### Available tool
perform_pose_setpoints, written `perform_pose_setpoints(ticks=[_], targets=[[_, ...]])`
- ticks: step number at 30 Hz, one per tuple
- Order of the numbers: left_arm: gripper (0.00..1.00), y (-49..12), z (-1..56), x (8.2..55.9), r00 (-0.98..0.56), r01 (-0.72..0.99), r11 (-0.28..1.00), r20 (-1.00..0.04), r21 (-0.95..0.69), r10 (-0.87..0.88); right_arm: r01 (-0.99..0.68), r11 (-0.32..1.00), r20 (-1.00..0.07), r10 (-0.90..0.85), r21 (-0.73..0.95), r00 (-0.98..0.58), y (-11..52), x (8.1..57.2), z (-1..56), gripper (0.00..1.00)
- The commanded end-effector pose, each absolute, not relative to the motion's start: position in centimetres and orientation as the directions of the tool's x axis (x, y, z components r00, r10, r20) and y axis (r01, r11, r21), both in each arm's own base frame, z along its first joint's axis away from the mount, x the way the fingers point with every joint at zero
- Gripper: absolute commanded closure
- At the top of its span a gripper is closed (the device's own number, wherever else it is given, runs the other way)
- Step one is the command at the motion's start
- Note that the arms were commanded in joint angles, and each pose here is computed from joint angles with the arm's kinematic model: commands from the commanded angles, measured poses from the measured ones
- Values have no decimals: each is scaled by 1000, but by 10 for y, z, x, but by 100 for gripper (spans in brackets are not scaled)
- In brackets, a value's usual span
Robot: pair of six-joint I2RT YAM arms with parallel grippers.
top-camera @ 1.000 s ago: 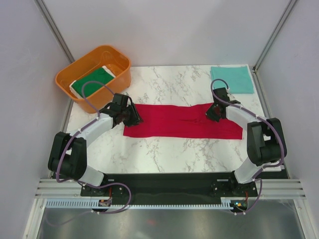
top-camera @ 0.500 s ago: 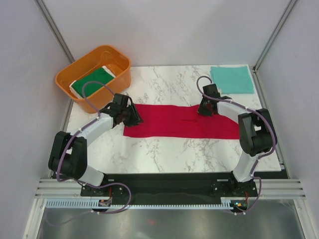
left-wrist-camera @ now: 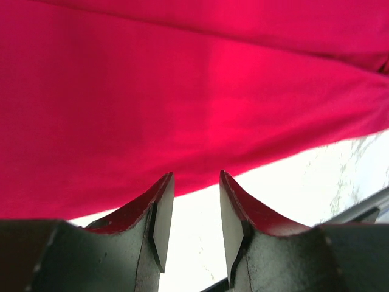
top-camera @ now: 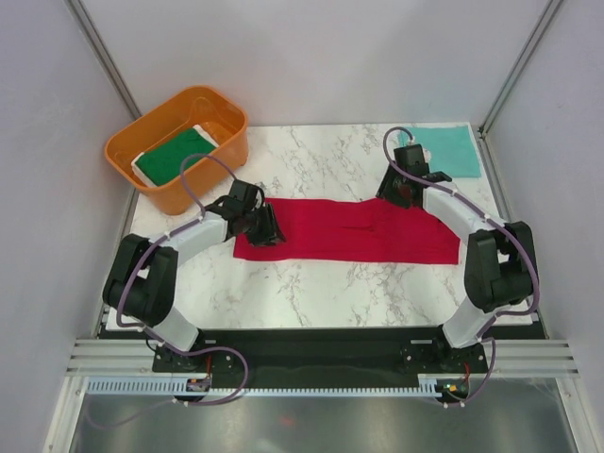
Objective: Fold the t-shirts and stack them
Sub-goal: Fold the tshirt
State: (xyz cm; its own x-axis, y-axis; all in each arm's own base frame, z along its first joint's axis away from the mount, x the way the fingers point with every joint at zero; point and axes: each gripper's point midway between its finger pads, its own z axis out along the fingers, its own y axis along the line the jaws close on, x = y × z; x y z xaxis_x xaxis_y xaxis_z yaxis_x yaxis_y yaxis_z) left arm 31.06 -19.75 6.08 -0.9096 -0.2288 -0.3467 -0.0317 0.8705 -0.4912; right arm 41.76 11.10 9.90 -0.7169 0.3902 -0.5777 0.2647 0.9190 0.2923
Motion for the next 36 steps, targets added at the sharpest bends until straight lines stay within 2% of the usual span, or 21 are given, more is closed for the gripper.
perform_pose_setpoints(ticks=[1, 6, 12, 15, 19, 23, 28, 31, 32, 33, 36], targets=[[56, -214, 70, 311, -911, 68, 854, -381, -516, -158, 470, 857, -519, 506, 211, -689, 66, 390, 96, 48], [56, -200, 46, 302, -922, -29, 876, -325, -482, -209, 615, 773, -455, 608, 154, -651, 13, 354, 70, 49], [56, -175, 19, 282, -905, -227, 872, -237, -434, -354, 683, 729, -455, 624, 47, -635, -18, 323, 45, 50], [57, -161, 10, 270, -891, -284, 875, -230, -392, -392, 686, 727, -471, 603, -8, -644, -28, 313, 35, 50], [57, -126, 0, 259, -853, -360, 896, -299, -258, -429, 703, 705, -514, 571, -92, -640, -48, 300, 30, 51], [58, -117, 2, 248, -836, -389, 888, -310, -247, -452, 703, 703, -535, 555, -108, -637, -53, 296, 27, 52], [57, -151, 48, 247, -850, -289, 846, -286, -448, -442, 697, 710, -536, 550, -104, -640, -53, 294, 33, 52], [52, -168, 96, 263, -835, -185, 813, -349, -552, -426, 702, 712, -547, 577, -27, -606, -45, 301, 55, 50], [52, -173, 101, 269, -844, -150, 817, -358, -557, -399, 704, 711, -557, 587, 6, -588, -42, 308, 65, 49], [52, -185, 124, 283, -850, -37, 819, -413, -572, -327, 703, 710, -538, 603, 27, -589, -37, 308, 69, 48], [54, -198, 134, 312, -859, 78, 836, -461, -544, -220, 700, 709, -521, 633, 92, -573, -27, 319, 86, 47]])
